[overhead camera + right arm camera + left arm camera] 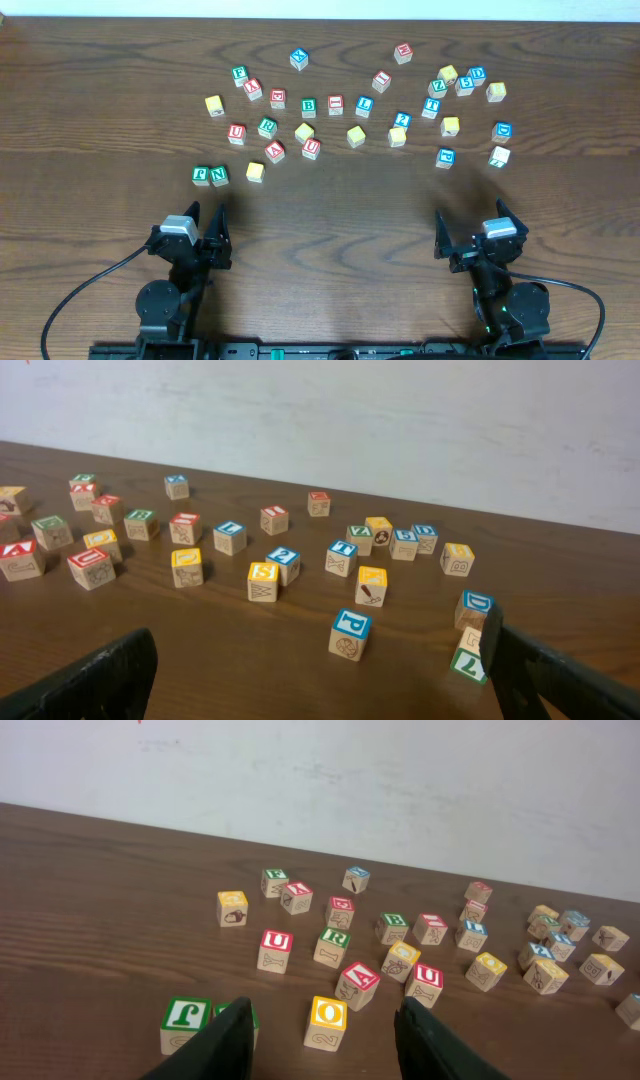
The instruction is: Spell out ROBOT
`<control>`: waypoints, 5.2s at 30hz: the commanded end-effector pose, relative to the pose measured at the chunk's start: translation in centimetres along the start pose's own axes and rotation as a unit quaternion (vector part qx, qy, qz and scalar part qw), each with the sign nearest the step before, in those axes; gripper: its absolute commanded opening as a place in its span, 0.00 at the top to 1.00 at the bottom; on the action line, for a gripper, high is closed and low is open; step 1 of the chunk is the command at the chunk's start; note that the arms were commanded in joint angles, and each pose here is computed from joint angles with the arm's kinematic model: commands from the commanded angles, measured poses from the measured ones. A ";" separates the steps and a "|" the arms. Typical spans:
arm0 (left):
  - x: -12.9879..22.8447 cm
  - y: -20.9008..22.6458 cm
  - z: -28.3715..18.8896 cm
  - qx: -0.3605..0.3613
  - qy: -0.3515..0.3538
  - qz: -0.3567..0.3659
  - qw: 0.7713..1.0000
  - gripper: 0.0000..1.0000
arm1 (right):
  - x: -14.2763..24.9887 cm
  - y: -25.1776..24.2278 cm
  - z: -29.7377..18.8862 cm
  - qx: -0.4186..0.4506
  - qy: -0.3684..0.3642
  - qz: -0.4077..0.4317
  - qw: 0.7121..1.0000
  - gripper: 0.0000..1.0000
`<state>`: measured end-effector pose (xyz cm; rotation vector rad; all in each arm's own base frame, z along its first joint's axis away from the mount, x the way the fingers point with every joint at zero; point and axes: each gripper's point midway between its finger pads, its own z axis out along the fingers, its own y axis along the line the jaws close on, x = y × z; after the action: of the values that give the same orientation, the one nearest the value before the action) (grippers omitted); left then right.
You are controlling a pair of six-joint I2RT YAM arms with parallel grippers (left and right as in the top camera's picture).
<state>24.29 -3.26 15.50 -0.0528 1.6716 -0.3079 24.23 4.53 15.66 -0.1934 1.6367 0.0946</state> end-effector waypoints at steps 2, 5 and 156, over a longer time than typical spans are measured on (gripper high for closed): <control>1.5 0.2 0.0 0.001 0.024 0.002 1.000 0.55 | 0.0 0.0 0.0 -0.001 0.000 0.008 1.000 0.01; 1.5 0.2 0.0 0.001 0.024 0.002 1.000 0.55 | 0.0 0.0 0.0 -0.001 0.000 0.008 1.000 0.01; 7.9 -0.1 24.4 -0.012 0.576 0.148 0.804 0.55 | 0.2 0.9 0.0 -0.019 0.003 0.007 1.000 0.01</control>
<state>46.57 -9.43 5.30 0.4659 2.8708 -0.0706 24.13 5.16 15.52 -0.2160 1.6405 0.1148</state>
